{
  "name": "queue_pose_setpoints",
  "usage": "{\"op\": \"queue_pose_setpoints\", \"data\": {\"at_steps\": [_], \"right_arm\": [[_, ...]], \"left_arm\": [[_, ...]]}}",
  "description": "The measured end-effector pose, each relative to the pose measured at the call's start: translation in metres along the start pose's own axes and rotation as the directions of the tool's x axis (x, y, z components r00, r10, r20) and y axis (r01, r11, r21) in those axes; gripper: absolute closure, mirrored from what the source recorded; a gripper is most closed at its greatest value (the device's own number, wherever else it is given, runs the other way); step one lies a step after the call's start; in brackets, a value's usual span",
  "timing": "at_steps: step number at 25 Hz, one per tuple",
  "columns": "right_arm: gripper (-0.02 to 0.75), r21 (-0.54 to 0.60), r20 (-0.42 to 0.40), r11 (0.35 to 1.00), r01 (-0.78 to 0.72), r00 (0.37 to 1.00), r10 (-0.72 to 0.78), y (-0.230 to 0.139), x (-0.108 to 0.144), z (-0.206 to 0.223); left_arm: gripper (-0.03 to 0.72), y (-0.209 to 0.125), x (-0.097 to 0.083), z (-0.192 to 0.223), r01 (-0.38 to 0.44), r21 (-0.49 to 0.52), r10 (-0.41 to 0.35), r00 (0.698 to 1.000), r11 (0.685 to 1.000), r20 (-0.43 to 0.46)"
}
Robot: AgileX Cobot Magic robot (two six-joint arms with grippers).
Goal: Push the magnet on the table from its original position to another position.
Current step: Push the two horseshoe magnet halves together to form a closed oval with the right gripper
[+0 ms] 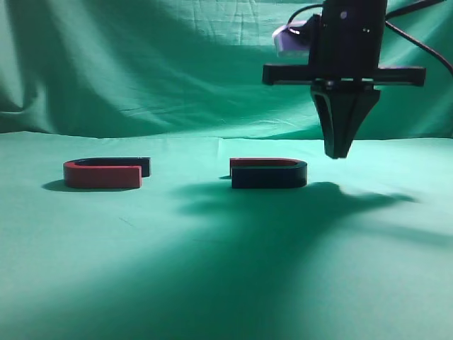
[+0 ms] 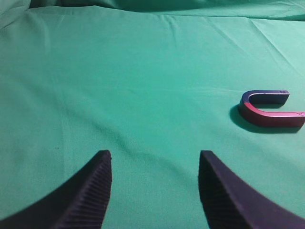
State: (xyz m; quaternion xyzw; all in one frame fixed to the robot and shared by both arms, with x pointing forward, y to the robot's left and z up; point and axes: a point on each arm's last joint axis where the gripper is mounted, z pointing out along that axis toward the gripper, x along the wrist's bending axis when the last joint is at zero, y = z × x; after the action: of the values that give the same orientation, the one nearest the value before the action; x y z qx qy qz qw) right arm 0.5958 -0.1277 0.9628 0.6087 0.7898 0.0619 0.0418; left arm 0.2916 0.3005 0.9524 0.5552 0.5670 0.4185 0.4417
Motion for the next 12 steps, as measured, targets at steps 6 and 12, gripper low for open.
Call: {"op": "queue_pose_setpoints", "data": {"at_steps": [6, 12], "right_arm": [[0.738, 0.023, 0.002, 1.0, -0.003, 1.0, 0.003, 0.001, 0.001, 0.015], [0.738, 0.038, -0.014, 0.999, -0.017, 1.0, 0.017, 0.002, 0.003, 0.026]], "left_arm": [[0.316, 0.0, 0.0, 0.0, 0.0, 0.0, 0.0, 1.0, 1.0, 0.0], [0.316, 0.0, 0.0, 0.0, 0.0, 0.0, 0.0, 1.0, 1.0, 0.0]]}}
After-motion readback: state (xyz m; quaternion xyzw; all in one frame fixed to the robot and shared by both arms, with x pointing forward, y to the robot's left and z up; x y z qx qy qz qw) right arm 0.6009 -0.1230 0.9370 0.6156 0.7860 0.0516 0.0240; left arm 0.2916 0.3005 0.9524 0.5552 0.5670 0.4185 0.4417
